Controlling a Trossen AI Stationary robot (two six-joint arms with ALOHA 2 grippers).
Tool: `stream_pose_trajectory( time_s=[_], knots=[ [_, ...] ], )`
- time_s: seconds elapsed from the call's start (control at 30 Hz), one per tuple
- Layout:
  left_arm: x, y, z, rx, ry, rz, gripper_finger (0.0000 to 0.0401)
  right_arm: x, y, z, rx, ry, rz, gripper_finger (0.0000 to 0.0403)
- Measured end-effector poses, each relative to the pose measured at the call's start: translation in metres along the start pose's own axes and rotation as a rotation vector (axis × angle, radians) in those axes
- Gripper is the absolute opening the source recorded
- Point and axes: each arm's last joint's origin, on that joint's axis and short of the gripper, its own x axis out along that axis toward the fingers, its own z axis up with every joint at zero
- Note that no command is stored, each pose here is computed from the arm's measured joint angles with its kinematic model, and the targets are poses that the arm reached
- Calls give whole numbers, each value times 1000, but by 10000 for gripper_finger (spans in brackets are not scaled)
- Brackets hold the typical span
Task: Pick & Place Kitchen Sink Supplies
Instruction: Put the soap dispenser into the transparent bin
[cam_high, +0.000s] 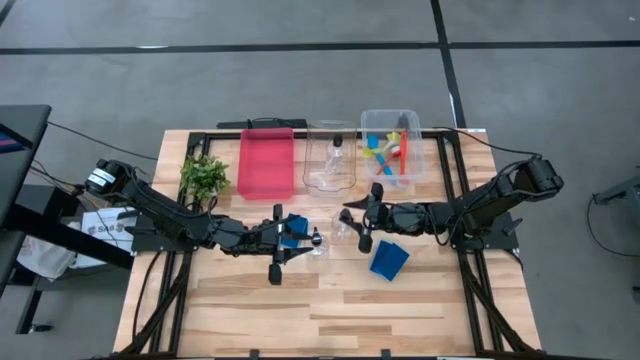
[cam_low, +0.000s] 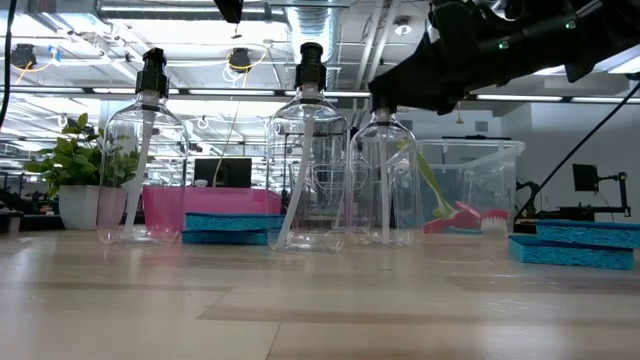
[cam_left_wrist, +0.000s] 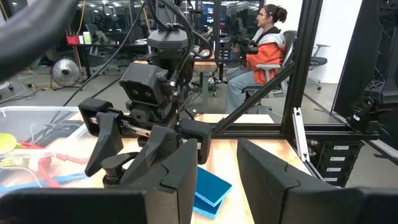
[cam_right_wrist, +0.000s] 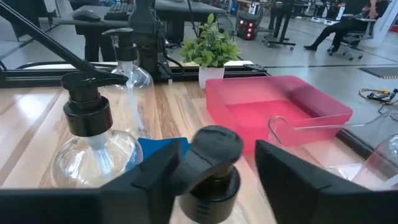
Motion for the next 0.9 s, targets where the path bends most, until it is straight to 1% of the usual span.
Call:
stream_pose_trajectory(
  time_s=[0.2, 0.3, 0.43, 0.57, 0.63, 0.9],
  knots=[
    [0, 0, 0, 0, 0, 0, 115, 0, 1, 1, 12, -6, 2, 111],
    [0, 0, 0, 0, 0, 0, 115, -1, 3, 1, 6, -7, 9, 82],
    [0, 0, 0, 0, 0, 0, 115, -2, 5, 1, 6, -7, 19, 82],
    [0, 0, 0, 0, 0, 0, 115, -4, 4, 3, 11, -14, 20, 110],
    [0, 0, 0, 0, 1, 0, 115, -7, 3, 8, 19, -28, 20, 116],
    [0, 0, 0, 0, 1, 0, 115, -20, -4, 26, 14, -85, 20, 86]
  ],
)
